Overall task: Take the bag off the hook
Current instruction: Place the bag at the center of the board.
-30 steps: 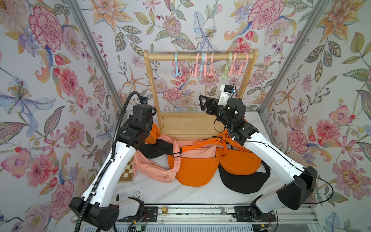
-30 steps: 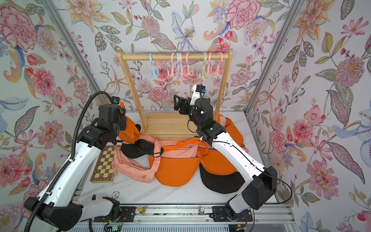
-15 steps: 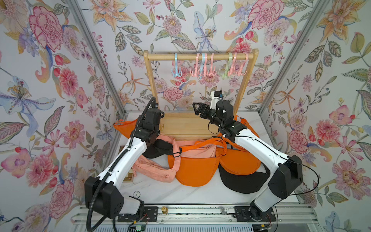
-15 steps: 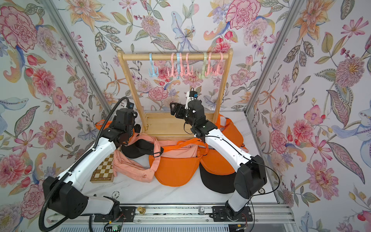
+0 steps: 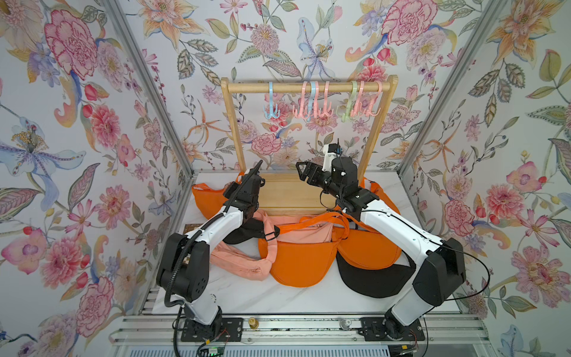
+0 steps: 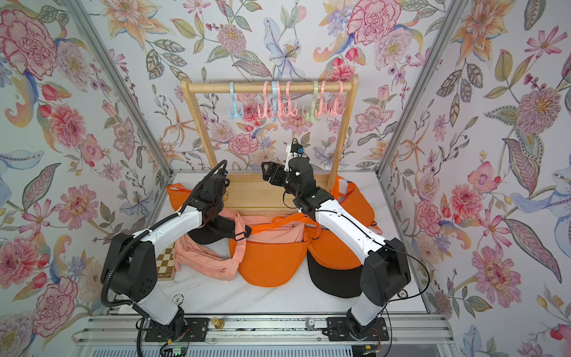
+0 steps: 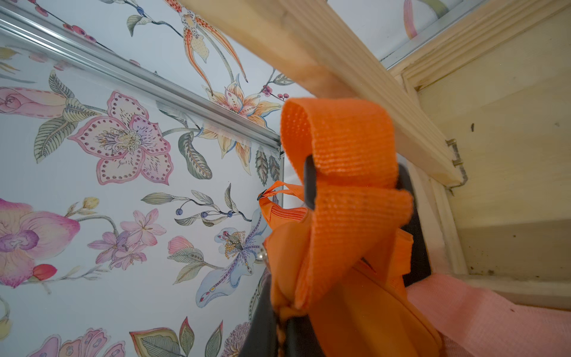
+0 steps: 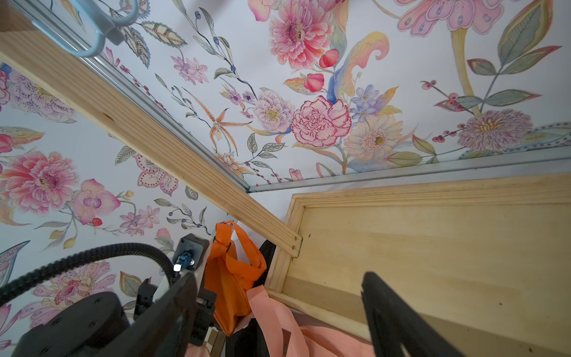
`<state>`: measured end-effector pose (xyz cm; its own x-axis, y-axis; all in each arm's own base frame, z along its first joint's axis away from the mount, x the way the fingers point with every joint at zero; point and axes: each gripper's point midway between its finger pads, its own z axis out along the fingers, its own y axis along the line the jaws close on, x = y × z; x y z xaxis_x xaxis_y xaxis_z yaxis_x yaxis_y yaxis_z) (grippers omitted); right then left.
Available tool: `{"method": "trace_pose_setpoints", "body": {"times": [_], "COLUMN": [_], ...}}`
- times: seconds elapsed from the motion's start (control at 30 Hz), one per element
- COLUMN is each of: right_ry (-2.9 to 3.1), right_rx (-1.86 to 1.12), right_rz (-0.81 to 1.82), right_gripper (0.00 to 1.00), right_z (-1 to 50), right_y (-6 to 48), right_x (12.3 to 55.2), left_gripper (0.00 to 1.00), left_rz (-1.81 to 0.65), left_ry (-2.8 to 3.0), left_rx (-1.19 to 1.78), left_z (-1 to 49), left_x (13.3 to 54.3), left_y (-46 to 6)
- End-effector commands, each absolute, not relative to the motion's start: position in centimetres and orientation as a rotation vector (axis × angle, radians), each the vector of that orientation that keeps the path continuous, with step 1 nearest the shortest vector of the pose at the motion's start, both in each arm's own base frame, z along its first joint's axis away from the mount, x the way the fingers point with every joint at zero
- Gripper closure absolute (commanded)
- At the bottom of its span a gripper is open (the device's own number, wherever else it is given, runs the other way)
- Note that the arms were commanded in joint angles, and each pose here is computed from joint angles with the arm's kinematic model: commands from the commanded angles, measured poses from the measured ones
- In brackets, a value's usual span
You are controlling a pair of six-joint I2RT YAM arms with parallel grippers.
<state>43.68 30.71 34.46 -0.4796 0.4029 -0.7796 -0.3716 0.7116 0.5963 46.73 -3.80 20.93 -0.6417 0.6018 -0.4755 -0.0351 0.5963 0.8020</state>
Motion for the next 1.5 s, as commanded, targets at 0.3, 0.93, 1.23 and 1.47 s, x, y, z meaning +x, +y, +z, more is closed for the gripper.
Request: {"method": "trace_pose_setpoints", "body": {"times": [0.3,0.93,1.23,1.47], "right_ry": [1.899,1.906,1.889,1.874], "right_rx": [0.047,0.071,0.053,0.002], "right_rz": [0.917,0.891,0.868,0.680], "right_gripper": [0.16,0.16,0.16,0.15], "right_z": [32.4,31.8,32.9,35.1], "right_y": [30.6,29.3,28.7,26.2], "right_x": [44.1,43.7,43.2,42.9], "left_gripper": [0.91,0.06,0.00,0.00], "left_rz": [1.368,1.127,0.747,0.350], "left_ry": [1.859,1.999,1.992,1.942], "left_rx": [0.491,0.487,0.283,0.150], "left_z": [22.6,16.6,22.6,27.8], "left_x": [49.8,51.7,47.9,41.6], "left_y": [-3.8,-5.4,-7.4,-7.9]}}
